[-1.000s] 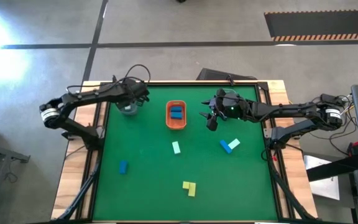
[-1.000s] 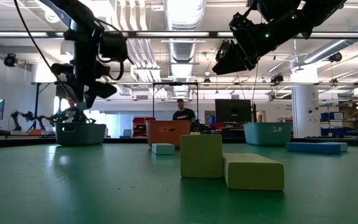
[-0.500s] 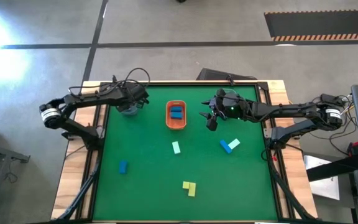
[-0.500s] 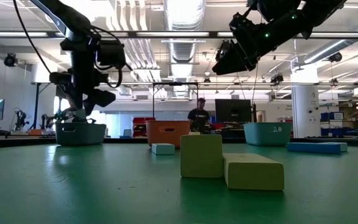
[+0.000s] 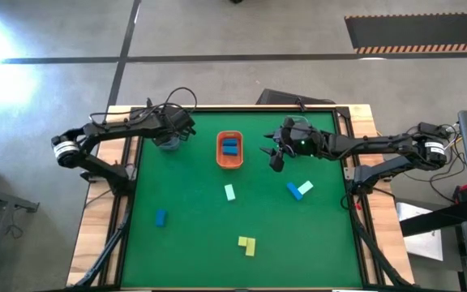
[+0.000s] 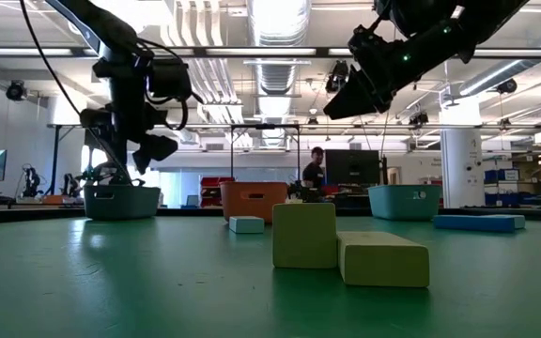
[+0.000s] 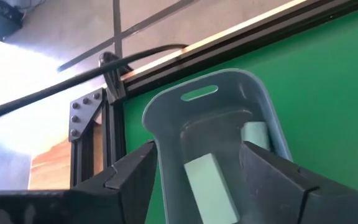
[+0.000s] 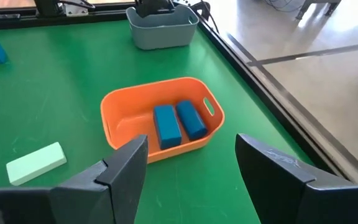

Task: Sort & place blocks by color
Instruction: Put the dark blue wooden block into the orange bin

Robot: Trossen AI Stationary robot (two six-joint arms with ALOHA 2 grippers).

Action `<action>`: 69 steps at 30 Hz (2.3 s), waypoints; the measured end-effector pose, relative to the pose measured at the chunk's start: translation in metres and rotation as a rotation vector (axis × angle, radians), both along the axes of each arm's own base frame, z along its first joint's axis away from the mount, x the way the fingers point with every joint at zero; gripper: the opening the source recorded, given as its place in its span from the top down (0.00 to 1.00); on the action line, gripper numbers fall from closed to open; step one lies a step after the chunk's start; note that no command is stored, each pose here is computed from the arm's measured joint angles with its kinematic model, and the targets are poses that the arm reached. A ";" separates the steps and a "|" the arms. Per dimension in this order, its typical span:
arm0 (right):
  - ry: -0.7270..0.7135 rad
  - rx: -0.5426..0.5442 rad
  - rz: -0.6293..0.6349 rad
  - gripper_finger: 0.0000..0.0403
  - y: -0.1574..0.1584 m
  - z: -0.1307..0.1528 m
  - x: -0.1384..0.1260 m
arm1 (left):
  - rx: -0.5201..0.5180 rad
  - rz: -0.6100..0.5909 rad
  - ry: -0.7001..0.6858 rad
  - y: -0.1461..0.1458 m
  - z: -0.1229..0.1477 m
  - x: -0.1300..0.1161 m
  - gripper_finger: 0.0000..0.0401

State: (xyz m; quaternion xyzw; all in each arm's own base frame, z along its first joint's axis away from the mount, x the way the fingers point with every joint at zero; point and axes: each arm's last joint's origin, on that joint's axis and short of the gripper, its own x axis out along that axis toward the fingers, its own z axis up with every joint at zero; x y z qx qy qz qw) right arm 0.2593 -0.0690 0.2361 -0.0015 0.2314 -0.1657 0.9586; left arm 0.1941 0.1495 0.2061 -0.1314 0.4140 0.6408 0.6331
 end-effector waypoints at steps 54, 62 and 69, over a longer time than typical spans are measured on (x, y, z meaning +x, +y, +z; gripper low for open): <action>0.804 0.596 -0.483 0.42 0.091 -0.066 -0.016 | 0.297 -0.871 -0.489 -0.158 0.075 0.065 0.46; 0.962 0.534 -0.431 0.42 0.093 -0.093 -0.002 | 0.306 -0.903 -0.549 -0.171 0.068 0.081 0.46; 0.987 0.502 -0.404 0.42 0.093 -0.097 0.002 | 0.303 -0.904 -0.541 -0.171 0.066 0.083 0.46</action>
